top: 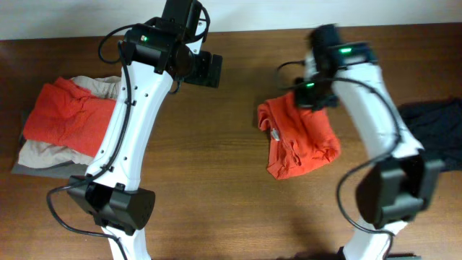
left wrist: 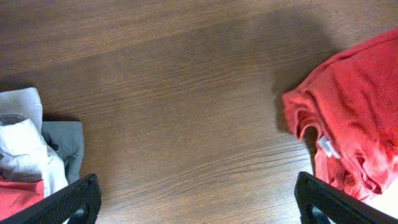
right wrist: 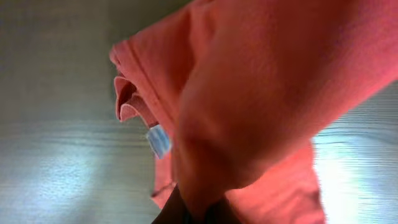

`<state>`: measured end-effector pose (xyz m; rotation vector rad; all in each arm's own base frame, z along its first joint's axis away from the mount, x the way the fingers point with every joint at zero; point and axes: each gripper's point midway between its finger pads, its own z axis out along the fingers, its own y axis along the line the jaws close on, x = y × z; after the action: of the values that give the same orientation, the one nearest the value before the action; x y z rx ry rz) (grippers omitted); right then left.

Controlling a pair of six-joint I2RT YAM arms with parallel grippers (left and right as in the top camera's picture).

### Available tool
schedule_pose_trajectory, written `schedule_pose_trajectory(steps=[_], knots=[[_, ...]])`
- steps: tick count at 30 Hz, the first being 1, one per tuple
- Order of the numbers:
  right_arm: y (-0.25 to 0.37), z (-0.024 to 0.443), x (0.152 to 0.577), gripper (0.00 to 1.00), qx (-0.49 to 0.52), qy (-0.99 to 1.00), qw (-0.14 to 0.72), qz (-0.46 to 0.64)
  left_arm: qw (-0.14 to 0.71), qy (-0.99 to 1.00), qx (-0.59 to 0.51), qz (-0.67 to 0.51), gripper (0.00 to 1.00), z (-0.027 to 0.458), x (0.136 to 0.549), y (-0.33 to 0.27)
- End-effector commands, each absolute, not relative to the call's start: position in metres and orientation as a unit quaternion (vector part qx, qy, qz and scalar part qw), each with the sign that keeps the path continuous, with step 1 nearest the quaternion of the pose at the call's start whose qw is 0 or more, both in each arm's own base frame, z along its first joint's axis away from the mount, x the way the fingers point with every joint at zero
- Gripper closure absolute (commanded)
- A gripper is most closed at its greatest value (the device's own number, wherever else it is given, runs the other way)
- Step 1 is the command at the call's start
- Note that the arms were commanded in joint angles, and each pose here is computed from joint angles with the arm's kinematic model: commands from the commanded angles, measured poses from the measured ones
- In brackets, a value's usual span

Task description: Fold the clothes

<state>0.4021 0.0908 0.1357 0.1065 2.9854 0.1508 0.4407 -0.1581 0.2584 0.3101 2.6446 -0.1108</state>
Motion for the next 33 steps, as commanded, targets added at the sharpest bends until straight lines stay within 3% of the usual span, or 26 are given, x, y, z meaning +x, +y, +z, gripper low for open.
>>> schedule_pose_trajectory(steps=[1, 10, 12, 19, 26, 29, 31, 32, 33], knots=[[0.116, 0.1, 0.394, 0.95, 0.048, 0.998, 0.039, 0.02, 0.242, 0.962, 0.118, -0.044, 0.01, 0.265, 0.44, -0.156], [0.151, 0.061, 0.382, 0.94, 0.017, 1.0, 0.003, -0.006, 0.242, 0.963, 0.113, -0.043, 0.01, 0.265, 0.442, -0.151], [0.152, 0.059, 0.381, 0.87, 0.015, 1.0, 0.0, -0.007, 0.242, 0.963, 0.108, -0.042, 0.01, 0.265, 0.443, -0.148], [0.152, 0.064, 0.372, 0.75, -0.021, 1.0, -0.014, -0.005, 0.248, 0.962, 0.101, -0.042, 0.01, 0.266, 0.448, -0.142], [0.154, 0.114, 0.359, 0.67, -0.03, 0.999, 0.012, 0.032, 0.273, 0.954, 0.107, -0.061, 0.01, 0.274, 0.458, -0.15], [0.137, 0.148, 0.355, 0.59, 0.01, 0.998, 0.039, 0.042, 0.287, 0.923, 0.22, -0.131, 0.01, 0.281, 0.457, -0.185], [0.117, 0.162, 0.356, 0.75, 0.051, 0.996, 0.05, 0.046, 0.292, 0.904, 0.26, -0.171, 0.01, 0.283, 0.455, -0.203], [0.104, 0.168, 0.357, 0.92, 0.078, 0.994, 0.056, 0.047, 0.294, 0.897, 0.273, -0.186, 0.04, 0.284, 0.454, -0.211], [0.088, 0.172, 0.361, 0.96, 0.109, 0.991, 0.061, 0.048, 0.293, 0.892, 0.283, -0.197, 0.16, 0.279, 0.457, -0.221]])
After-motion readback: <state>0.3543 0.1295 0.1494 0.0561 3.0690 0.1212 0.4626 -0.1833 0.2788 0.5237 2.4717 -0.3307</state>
